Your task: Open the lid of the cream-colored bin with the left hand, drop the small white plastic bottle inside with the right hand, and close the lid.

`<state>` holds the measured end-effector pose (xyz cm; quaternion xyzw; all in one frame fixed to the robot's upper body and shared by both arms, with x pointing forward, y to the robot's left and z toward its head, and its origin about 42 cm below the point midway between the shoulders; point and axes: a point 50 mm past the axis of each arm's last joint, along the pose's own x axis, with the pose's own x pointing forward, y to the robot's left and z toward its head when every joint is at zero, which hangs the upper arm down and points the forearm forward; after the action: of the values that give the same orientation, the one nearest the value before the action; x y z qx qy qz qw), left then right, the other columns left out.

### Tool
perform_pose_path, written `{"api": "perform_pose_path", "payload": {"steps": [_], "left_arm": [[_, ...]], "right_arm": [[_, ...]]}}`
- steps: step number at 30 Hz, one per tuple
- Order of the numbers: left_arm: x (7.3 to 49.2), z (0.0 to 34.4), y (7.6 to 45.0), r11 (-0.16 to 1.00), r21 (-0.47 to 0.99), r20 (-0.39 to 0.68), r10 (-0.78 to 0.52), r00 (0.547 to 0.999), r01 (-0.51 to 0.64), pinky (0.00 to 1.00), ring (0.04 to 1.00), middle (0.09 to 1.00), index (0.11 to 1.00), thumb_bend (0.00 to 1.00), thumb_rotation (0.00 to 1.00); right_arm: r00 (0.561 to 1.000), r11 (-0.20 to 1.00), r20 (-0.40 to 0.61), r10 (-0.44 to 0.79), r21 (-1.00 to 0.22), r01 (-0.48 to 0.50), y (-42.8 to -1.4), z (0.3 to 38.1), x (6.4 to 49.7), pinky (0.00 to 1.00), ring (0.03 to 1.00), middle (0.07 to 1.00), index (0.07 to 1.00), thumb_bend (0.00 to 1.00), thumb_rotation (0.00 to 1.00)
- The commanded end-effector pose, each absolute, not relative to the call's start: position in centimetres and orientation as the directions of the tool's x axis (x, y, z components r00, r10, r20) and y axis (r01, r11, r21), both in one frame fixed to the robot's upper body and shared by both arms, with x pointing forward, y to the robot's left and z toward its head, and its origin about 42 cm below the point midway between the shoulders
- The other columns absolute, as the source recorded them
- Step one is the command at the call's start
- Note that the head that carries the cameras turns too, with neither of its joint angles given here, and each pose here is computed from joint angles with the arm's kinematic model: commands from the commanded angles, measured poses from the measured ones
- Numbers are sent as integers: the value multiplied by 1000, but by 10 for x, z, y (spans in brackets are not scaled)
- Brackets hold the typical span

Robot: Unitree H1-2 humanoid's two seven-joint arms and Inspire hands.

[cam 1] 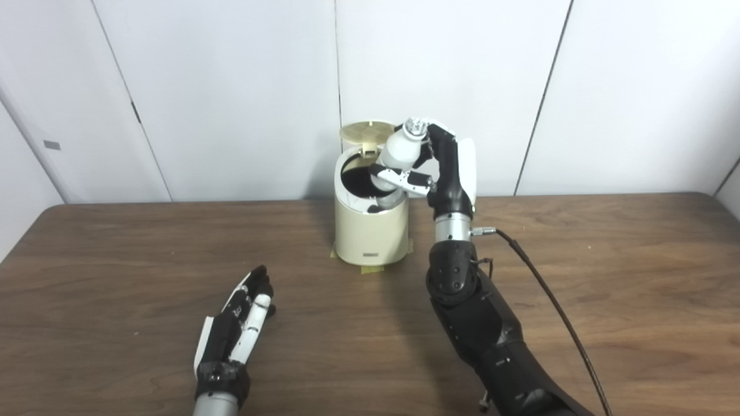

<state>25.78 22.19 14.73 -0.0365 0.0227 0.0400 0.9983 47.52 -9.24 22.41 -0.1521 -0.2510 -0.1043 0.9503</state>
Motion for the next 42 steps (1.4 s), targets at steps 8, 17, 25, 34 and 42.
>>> {"api": "perform_pose_path", "payload": {"steps": [8,17,25,34,42], "left_arm": [[257,158,217,992,-92,-2,86,996,-85,894,923,935,939,451,592],[257,162,215,991,-100,3,87,996,-86,894,919,928,934,429,565],[258,163,214,992,-96,4,85,996,-84,888,917,932,926,437,569],[258,164,214,991,-106,8,84,996,-82,896,918,935,918,436,566],[258,164,211,991,-111,7,82,997,-81,891,919,931,918,451,563]], "right_arm": [[800,935,594,-90,-226,273,-89,246,478,337,385,495,534,513,0],[808,927,585,-67,-263,267,-90,239,475,273,401,524,525,492,0],[805,917,590,-59,-287,277,-92,229,474,290,404,519,500,495,0],[798,919,600,-60,-278,278,-90,218,474,306,399,502,500,497,0],[796,917,604,-47,-290,274,-88,214,474,314,394,496,503,498,0]]}}
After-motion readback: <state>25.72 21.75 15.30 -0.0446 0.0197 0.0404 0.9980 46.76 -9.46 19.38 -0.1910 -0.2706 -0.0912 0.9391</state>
